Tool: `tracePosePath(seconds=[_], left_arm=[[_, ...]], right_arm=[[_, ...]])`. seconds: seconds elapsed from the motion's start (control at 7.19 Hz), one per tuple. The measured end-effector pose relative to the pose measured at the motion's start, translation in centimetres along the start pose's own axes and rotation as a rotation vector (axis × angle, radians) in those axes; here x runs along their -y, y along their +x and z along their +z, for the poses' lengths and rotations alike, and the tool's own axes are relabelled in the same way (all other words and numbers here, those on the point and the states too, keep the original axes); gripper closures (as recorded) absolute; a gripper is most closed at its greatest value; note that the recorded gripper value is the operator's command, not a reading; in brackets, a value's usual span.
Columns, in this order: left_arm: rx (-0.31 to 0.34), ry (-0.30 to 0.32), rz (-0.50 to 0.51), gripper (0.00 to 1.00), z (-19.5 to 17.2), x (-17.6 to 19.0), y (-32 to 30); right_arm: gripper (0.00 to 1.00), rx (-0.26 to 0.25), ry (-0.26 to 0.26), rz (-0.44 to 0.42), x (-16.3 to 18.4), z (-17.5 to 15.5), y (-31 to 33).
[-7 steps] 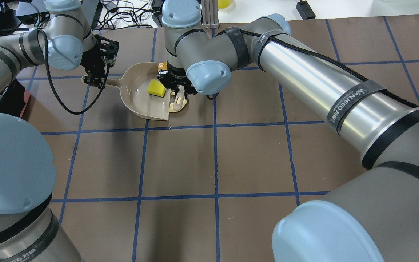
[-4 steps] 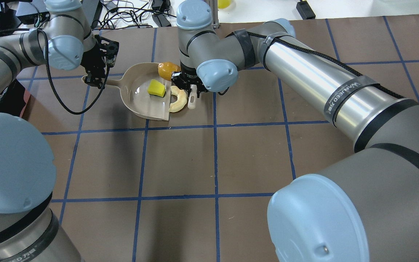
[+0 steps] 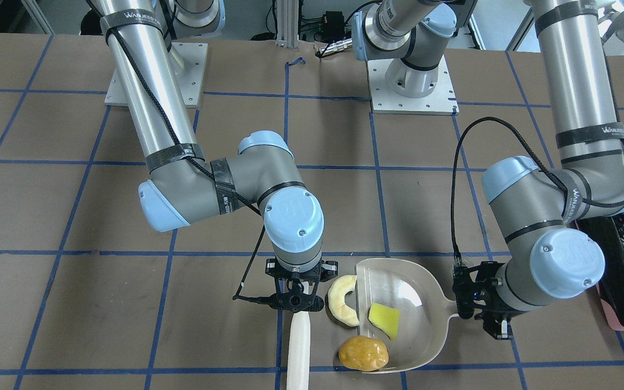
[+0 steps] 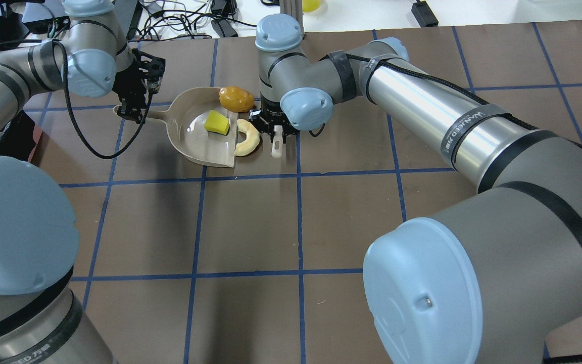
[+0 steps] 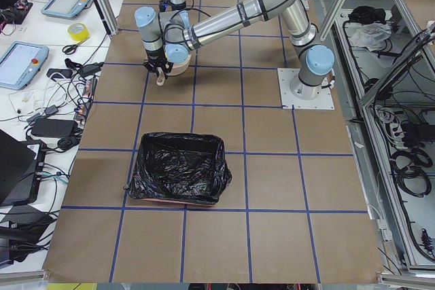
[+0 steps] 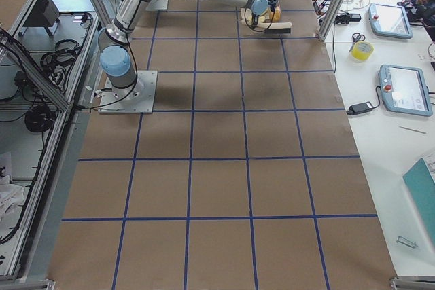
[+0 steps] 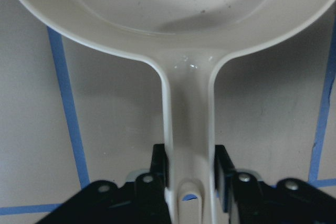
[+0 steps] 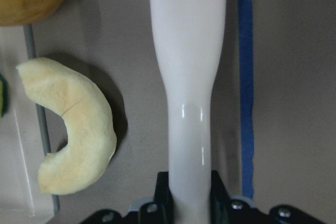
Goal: Sweep and dump trash into bin
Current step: 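Sweep the sponge, apple slice and potato into the dustpan with the right gripper's brush, then lift the brush away from the dustpan with the right gripper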
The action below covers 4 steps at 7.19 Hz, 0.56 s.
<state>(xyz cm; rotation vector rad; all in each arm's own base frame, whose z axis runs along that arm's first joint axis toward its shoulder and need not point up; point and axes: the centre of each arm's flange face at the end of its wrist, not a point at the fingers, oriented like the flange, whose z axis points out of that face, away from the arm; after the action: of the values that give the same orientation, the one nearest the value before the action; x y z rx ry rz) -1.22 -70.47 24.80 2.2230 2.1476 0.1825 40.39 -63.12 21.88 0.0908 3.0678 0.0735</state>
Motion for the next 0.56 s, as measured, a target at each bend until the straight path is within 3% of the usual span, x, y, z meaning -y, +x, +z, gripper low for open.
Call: tracePosePath(seconds=[0.56], left_arm=[[-0.003, -0.001, 0.001, 1.0, 0.2, 0.0, 0.0]], right_arm=[[1.0, 0.024, -0.072, -0.063, -4.2, 1.1, -4.8]])
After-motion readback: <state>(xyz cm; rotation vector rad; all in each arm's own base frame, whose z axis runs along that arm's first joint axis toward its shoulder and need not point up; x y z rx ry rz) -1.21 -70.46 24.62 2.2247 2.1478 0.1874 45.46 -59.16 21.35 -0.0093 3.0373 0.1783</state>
